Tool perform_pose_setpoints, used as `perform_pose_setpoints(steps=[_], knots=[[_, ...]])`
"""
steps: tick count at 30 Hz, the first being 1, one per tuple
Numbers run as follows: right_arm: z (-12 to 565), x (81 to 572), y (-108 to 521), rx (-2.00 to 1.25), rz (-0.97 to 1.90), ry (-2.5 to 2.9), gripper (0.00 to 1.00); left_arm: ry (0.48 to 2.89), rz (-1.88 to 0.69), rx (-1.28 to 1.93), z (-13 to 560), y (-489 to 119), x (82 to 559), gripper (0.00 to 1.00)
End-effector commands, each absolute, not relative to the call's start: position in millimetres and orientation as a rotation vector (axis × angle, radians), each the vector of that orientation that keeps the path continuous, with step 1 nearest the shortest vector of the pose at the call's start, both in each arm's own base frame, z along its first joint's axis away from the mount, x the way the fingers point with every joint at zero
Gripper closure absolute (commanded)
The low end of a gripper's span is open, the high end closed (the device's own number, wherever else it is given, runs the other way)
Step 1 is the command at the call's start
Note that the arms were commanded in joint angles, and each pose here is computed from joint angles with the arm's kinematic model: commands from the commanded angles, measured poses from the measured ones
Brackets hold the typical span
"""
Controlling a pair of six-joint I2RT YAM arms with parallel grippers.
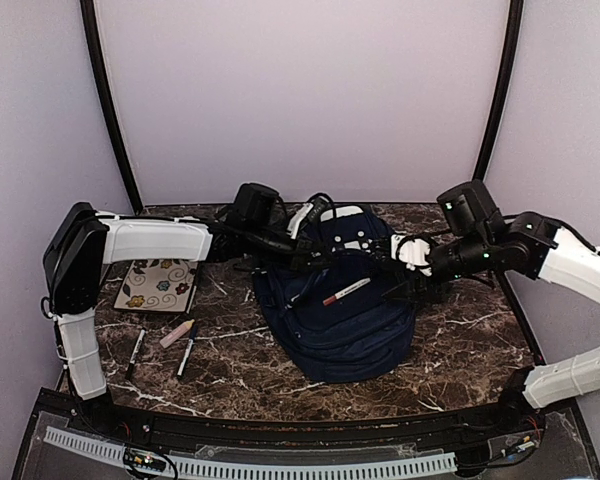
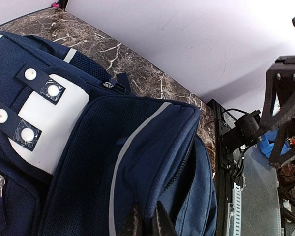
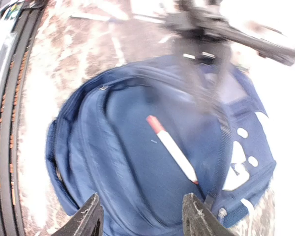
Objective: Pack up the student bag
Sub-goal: Set the student bag in the upper front pocket.
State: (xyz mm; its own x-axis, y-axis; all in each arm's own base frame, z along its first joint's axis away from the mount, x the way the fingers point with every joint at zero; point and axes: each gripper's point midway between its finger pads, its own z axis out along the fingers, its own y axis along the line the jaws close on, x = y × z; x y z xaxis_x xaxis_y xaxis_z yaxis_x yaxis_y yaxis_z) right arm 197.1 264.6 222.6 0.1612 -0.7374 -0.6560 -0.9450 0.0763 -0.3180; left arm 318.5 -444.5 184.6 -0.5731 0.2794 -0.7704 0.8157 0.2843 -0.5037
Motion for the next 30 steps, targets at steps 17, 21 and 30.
perform_pose_setpoints(steps=[17, 21, 30], knots=[[231.3, 263.9, 229.2, -1.394, 0.721, 1.879, 0.03, 2.122, -1.006, 1.139, 106.9, -450.2, 287.0, 0.55], [212.5, 250.0, 238.1, -1.495, 0.758, 1.835, 0.15, 2.063, -0.919, 1.123, 144.6, -445.3, 285.7, 0.44], [164.9, 213.8, 270.9, -1.82, 0.529, 1.658, 0.22, 2.116, -0.384, 0.842, 158.1, -349.5, 316.6, 0.01]])
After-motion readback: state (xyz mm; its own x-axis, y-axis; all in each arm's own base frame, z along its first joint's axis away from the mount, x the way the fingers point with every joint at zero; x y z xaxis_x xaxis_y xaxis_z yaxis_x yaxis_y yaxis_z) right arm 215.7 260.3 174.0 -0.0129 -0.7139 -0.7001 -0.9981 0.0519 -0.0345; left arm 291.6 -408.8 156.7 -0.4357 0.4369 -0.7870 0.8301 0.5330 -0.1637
